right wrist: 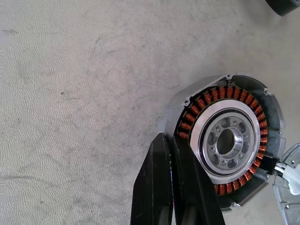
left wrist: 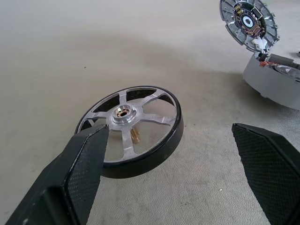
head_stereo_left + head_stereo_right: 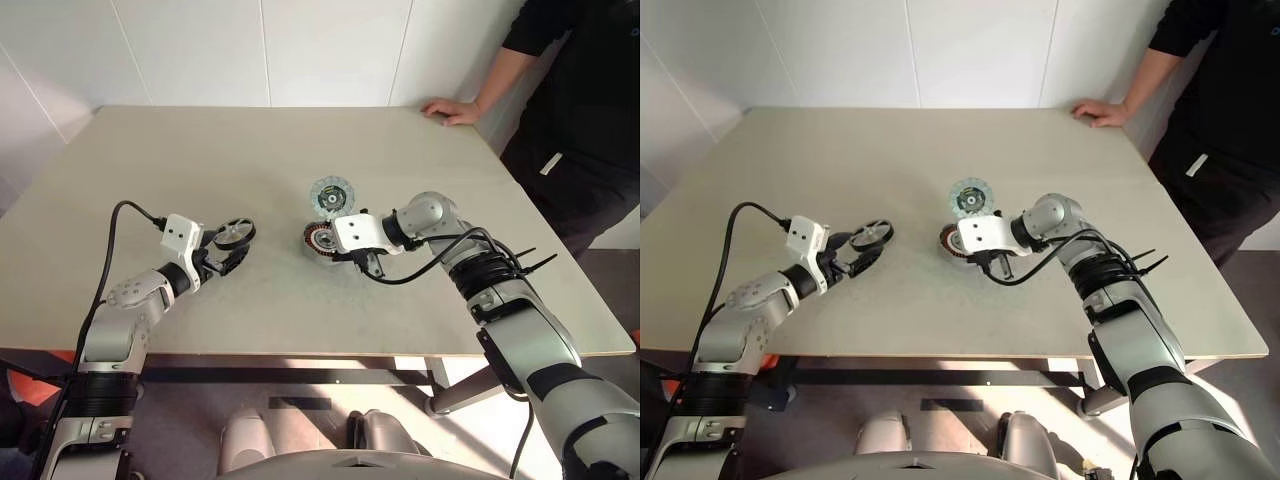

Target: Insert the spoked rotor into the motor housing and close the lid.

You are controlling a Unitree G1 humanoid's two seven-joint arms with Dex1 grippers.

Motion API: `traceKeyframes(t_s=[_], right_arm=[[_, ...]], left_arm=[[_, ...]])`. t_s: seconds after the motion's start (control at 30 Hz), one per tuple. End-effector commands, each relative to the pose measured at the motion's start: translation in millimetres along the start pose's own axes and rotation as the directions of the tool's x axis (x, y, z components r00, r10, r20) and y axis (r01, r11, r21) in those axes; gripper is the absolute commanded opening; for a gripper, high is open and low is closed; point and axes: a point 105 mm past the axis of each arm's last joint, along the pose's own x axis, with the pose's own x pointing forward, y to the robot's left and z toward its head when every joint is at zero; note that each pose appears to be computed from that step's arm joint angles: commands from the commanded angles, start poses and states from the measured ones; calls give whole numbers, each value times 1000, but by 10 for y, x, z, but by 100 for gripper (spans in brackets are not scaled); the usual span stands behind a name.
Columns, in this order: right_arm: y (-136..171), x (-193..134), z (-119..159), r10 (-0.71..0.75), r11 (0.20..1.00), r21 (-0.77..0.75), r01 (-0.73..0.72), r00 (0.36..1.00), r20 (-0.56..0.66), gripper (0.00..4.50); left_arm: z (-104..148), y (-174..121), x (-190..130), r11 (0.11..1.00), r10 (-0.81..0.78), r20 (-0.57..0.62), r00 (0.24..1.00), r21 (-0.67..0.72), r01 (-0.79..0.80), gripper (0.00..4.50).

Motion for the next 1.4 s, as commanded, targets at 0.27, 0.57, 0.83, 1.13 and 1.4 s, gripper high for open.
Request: traceKeyframes(t_s=[0.27,0.57,0.83,1.13,1.4], right_arm=[[15,14,251,-34,999,13,33,996,87,133],[-613,-512,659,-426,895,280,349,854,300,235],[-587,-718,-459,-617,626,584,517,786,-35,235],[-211,-723,-1036,-590,505,669,545,784,-194,235],[-190,-621,-1159,-600,434,704,563,763,-240,235]], left_arm=[[117,24,-24,1000,8,30,1000,29,-9,445],[104,18,-28,1000,2,28,1000,14,-3,445],[316,-31,-24,999,-46,109,993,6,46,445],[378,-65,19,996,-89,120,989,10,88,445],[358,-110,49,994,-105,109,988,15,104,445]])
